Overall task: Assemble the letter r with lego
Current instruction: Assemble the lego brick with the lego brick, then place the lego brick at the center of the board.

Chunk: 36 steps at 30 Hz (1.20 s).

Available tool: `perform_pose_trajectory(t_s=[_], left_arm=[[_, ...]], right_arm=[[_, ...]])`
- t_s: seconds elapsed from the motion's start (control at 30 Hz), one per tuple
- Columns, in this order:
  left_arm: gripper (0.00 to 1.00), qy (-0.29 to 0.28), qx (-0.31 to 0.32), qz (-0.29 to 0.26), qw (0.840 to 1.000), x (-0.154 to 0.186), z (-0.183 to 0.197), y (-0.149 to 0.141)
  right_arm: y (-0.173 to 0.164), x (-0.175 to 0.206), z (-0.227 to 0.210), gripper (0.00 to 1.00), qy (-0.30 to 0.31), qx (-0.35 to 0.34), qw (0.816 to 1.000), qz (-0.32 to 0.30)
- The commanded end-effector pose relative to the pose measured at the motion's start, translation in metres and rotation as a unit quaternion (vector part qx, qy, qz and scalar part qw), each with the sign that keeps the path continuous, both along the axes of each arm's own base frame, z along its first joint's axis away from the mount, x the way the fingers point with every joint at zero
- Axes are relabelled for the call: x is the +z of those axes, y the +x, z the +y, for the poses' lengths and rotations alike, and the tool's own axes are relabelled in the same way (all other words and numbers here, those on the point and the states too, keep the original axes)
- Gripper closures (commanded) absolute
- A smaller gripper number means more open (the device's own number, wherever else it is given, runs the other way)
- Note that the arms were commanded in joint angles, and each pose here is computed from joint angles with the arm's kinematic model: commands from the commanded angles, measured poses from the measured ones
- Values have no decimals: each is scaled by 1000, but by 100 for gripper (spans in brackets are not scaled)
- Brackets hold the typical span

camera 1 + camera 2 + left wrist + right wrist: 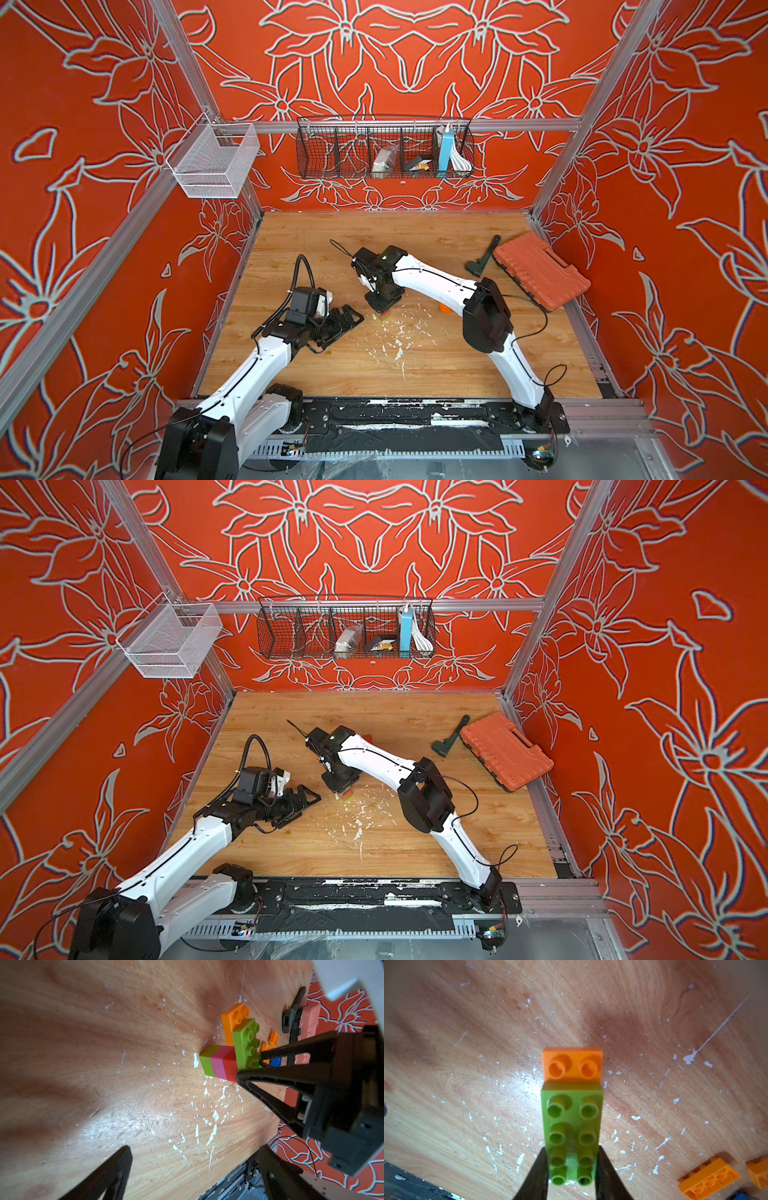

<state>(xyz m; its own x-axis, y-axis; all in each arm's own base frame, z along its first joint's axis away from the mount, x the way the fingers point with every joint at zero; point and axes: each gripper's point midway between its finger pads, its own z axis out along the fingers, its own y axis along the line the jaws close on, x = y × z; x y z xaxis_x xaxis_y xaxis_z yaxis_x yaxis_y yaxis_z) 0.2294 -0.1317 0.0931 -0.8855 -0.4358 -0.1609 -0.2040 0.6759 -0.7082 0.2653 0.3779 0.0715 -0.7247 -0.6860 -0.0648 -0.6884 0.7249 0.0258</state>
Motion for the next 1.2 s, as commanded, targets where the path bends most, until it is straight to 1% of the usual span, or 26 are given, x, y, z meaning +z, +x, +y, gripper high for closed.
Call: perform_pose_trajectory(t_s=[0.0,0.07,0.13,0.23,0.3,0.37,0.47,0.53,0.6,0.63,0.67,0.73,0.83,1.0,1.1,1.17], left_arm=[[5,6,4,-11,1000,5,2,1],[5,11,9,-19,1000,12,4,2],[5,21,16,-34,999,24,9,3],[5,39,30,-62,997,48,17,2],[5,43,34,-70,996,63,22,2],[5,44,33,-74,996,74,25,4],[4,55,23,-78,995,85,28,10],[3,67,12,-74,995,88,28,17],[2,81,0,-61,995,88,28,25],[2,89,-10,-37,995,81,27,30],[2,97,-17,-26,995,78,27,33],[2,111,-28,-16,993,75,25,39],[2,116,-36,-12,993,74,22,45],[2,112,-40,-8,993,70,17,47],[2,107,-43,1,993,64,15,44],[2,106,-44,6,993,61,15,42]], right_arm=[[-28,-69,-39,100,-116,-2,991,71],[-22,-48,-29,100,-90,-1,994,58],[-14,-15,-14,100,-50,-4,998,41],[-4,40,9,100,40,-11,999,18],[2,72,18,100,111,-26,993,20],[7,94,24,100,184,-47,981,35],[15,115,34,100,296,-73,950,72],[22,120,36,100,350,-91,926,111],[30,120,38,97,386,-101,907,135],[34,118,39,96,398,-105,900,142],[37,117,39,96,403,-108,896,149],[43,109,43,94,411,-112,890,163],[54,94,48,94,418,-124,881,183],[72,75,58,91,426,-140,873,190],[75,63,65,87,425,-143,869,210],[73,52,64,87,418,-147,869,219]])
